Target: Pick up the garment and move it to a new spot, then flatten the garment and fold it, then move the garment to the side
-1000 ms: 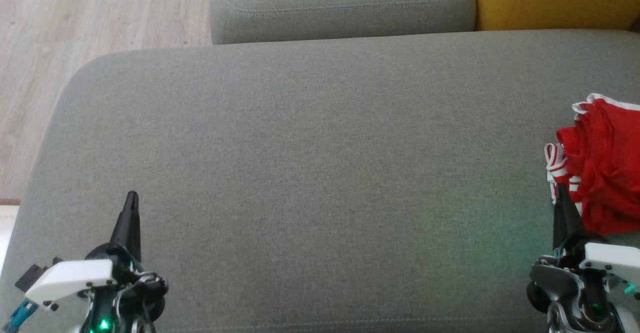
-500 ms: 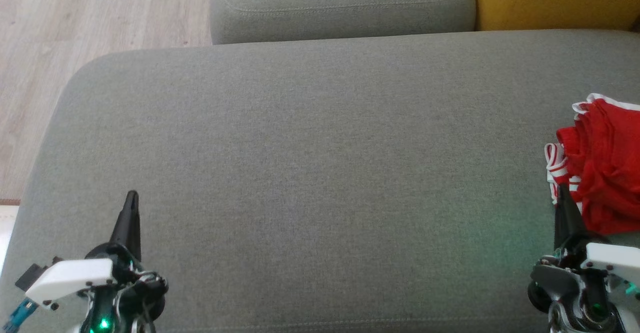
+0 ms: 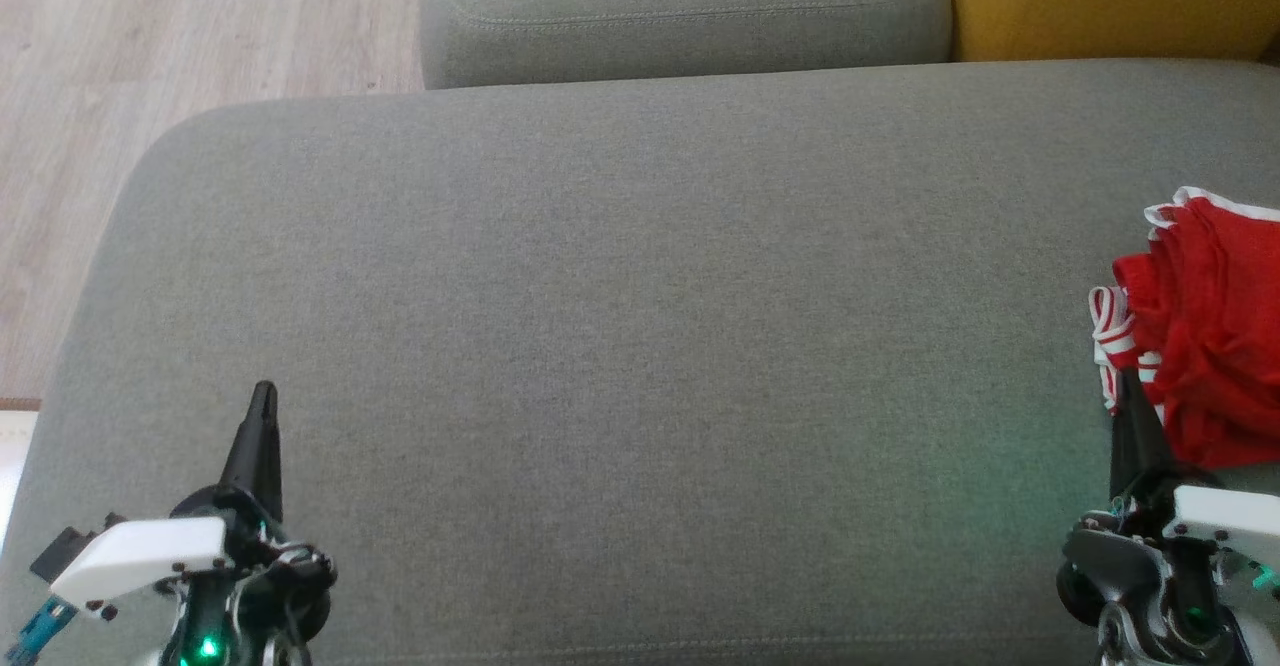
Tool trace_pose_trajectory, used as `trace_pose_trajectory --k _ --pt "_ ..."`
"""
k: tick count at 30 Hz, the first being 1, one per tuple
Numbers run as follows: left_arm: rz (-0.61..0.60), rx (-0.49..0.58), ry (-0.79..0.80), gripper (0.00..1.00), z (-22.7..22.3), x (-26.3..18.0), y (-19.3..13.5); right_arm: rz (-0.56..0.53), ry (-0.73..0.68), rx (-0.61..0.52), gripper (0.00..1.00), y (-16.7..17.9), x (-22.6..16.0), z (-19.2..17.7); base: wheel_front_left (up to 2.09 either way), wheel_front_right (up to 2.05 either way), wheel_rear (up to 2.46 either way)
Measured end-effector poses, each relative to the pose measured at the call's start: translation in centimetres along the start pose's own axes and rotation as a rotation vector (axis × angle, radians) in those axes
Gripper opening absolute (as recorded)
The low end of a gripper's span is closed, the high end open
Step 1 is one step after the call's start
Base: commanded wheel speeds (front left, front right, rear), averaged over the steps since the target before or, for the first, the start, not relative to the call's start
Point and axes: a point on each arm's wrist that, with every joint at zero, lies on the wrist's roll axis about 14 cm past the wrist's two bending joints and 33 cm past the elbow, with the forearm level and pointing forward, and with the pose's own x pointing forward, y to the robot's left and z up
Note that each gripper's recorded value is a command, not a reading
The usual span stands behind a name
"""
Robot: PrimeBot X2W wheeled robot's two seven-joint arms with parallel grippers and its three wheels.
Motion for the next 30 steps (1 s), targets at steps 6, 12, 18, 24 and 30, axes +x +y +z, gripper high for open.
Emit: trace_pose_trajectory --k 6,12,18,24,30 --pt "0.000 0.000 0.000 0.00 0.00 0.00 -0.01 0.000 -0.001 0.000 0.00 0.00 0.00 0.02 0.00 0.00 0.00" --pt "-0.001 0.000 0.000 0.00 0.00 0.01 -0.02 0.000 -0.001 0.000 0.00 0.00 0.00 0.04 0.00 0.00 0.00" --pt "-0.001 0.000 0.000 0.00 -0.01 0.02 -0.03 0.000 0.001 0.000 0.00 0.00 0.00 0.01 0.00 0.00 0.00" --pt "-0.001 0.000 0.000 0.00 -0.01 0.02 -0.03 0.000 0.001 0.001 0.00 0.00 0.00 0.03 0.00 0.00 0.00" --pt "-0.001 0.000 0.000 0.00 -0.01 0.02 -0.03 0.000 0.004 0.001 0.00 0.00 -0.01 -0.01 0.00 0.00 0.00"
